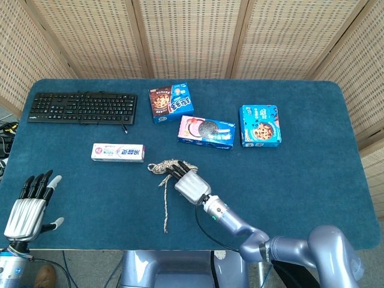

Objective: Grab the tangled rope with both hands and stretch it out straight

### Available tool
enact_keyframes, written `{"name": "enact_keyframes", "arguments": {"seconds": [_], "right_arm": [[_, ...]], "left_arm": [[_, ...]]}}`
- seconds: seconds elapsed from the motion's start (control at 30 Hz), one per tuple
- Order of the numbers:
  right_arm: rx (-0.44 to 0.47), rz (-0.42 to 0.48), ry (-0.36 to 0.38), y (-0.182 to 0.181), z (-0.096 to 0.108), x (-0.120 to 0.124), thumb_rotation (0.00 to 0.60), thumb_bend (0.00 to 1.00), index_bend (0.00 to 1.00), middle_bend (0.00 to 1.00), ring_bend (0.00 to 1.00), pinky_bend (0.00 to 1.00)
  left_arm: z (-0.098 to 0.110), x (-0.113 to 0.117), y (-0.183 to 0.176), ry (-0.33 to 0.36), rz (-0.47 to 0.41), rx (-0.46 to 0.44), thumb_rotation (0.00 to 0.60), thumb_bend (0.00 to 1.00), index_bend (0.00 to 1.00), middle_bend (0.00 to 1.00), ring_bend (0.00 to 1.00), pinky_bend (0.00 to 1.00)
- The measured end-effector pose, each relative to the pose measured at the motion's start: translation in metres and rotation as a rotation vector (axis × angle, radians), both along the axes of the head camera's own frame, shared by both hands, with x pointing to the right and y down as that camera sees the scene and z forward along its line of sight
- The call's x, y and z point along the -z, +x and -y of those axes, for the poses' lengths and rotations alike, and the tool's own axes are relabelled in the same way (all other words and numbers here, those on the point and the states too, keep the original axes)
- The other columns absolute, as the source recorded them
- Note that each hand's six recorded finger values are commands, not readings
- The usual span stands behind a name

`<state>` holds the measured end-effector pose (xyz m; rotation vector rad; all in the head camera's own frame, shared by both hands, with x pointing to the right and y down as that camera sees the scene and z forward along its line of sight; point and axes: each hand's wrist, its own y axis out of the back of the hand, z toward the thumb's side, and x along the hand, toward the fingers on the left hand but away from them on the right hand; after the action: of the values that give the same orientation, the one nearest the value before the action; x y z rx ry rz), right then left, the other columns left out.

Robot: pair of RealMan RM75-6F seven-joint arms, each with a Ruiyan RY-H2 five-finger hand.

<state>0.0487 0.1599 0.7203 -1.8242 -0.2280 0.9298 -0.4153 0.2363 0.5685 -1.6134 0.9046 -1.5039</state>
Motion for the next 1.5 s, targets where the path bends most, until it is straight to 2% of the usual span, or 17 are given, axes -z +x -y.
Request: {"name": "enact_keyframes", "arguments": {"seconds": [0.1, 0.27, 0.53, 0.63, 1.13, 1.5], "right_arm": [[0.026, 0.017, 0.007, 0.001, 0.001, 0.004, 0.6, 0.51, 0.63, 0.03, 0.0, 0.0], [0.08, 0.03, 0.021, 0.005, 0.002, 0.007, 0.6, 0.51, 0.63, 0.03, 0.0, 0.0], [0.123, 0.031, 0.063, 0.008, 0.007, 0.008, 0.6, 0.51, 0.63, 0.04, 0.0, 0.0], [0.126, 0.033, 0.065, 0.009, 0.008, 0.009, 0.6, 0.51, 0.63, 0.04, 0.0, 0.0], [0.106, 0.014, 0.039, 0.017, 0.018, 0.003, 0.6, 0.51, 0.63, 0.04, 0.0, 0.0], [0.082, 0.018, 0.018, 0.024, 0.023, -0.001, 0.6, 0.51, 0.64, 0.04, 0.0, 0.0]], "left_arm": [[0.003, -0.001, 0.01, 0.012, -0.011, -0.059, 0.6, 0.0, 0.0, 0.0, 0.0, 0.0], [0.013, -0.011, 0.043, 0.047, -0.027, -0.24, 0.6, 0.0, 0.03, 0.0, 0.0, 0.0], [0.028, -0.041, 0.101, 0.048, -0.107, -0.512, 0.6, 0.12, 0.32, 0.0, 0.0, 0.0], [0.031, -0.051, 0.117, 0.053, -0.14, -0.584, 0.6, 0.17, 0.37, 0.0, 0.0, 0.0], [0.031, -0.101, 0.2, -0.012, -0.258, -0.809, 0.6, 0.25, 0.43, 0.0, 0.0, 0.0], [0.026, -0.128, 0.235, -0.067, -0.294, -0.875, 0.6, 0.25, 0.46, 0.0, 0.0, 0.0]]}}
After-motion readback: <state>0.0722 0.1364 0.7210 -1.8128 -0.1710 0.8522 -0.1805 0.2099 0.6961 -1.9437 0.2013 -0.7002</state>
